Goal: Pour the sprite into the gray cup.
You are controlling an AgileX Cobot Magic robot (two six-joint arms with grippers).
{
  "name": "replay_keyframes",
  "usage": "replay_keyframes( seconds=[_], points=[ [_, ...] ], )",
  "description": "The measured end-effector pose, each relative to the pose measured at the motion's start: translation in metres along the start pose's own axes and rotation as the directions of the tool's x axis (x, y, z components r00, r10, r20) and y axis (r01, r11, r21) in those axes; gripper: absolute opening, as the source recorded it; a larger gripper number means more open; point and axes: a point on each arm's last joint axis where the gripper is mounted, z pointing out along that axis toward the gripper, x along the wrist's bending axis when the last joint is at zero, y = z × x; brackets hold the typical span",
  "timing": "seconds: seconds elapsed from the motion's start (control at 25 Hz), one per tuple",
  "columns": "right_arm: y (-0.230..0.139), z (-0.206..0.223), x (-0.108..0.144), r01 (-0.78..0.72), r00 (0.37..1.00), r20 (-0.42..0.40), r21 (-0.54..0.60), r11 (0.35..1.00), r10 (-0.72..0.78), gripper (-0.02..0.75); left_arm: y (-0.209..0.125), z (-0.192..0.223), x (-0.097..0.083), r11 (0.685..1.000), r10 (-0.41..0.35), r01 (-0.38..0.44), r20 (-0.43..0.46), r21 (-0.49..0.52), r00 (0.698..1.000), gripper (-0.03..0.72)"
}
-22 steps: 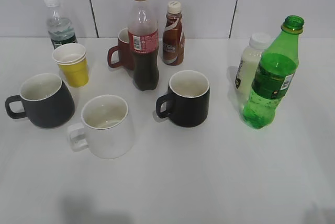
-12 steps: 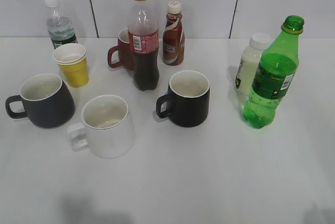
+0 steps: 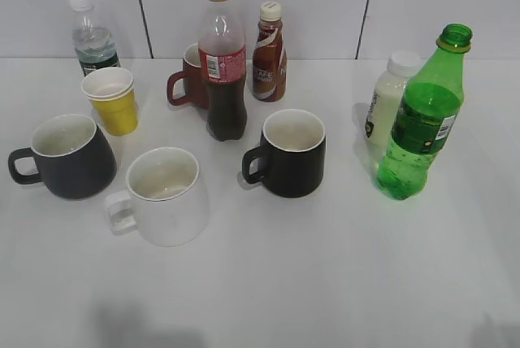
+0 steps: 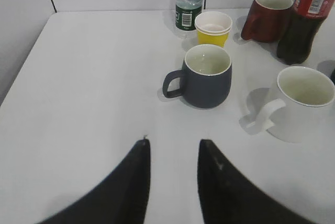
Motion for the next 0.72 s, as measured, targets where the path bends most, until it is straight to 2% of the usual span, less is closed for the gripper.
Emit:
replay_keyframes(
  seconds=[0.44,0.48,0.56,0.68,0.72],
  points=[
    [0.000,0.000,0.000,0.000,1.000,0.000,0.000,1.000,0.000,0.574,0.000,0.000,0.000,1.000,-0.001,0.001,0.002,-0.003,1.000,0.239],
    [0.000,0.000,0.000,0.000,1.000,0.000,0.000,1.000,0.000,0.575,0.003,-0.001,0.000,1.000,-0.001,0.001,0.003,-0.027,1.000,0.239],
    [0.000,0.000,0.000,0.000,1.000,0.000,0.000,1.000,0.000,0.575,0.020,-0.002,0.000,0.988,0.002,-0.002,0.000,-0.152,1.000,0.239],
    [0.000,0.000,0.000,0.000,1.000,0.000,0.000,1.000,0.000,0.575,0.056,0.013,0.001,0.930,0.025,-0.034,-0.029,-0.366,0.999,0.239],
    [0.000,0.000,0.000,0.000,1.000,0.000,0.000,1.000,0.000,0.575,0.063,0.028,0.002,0.926,0.037,-0.049,-0.039,-0.376,0.999,0.239]
  ],
)
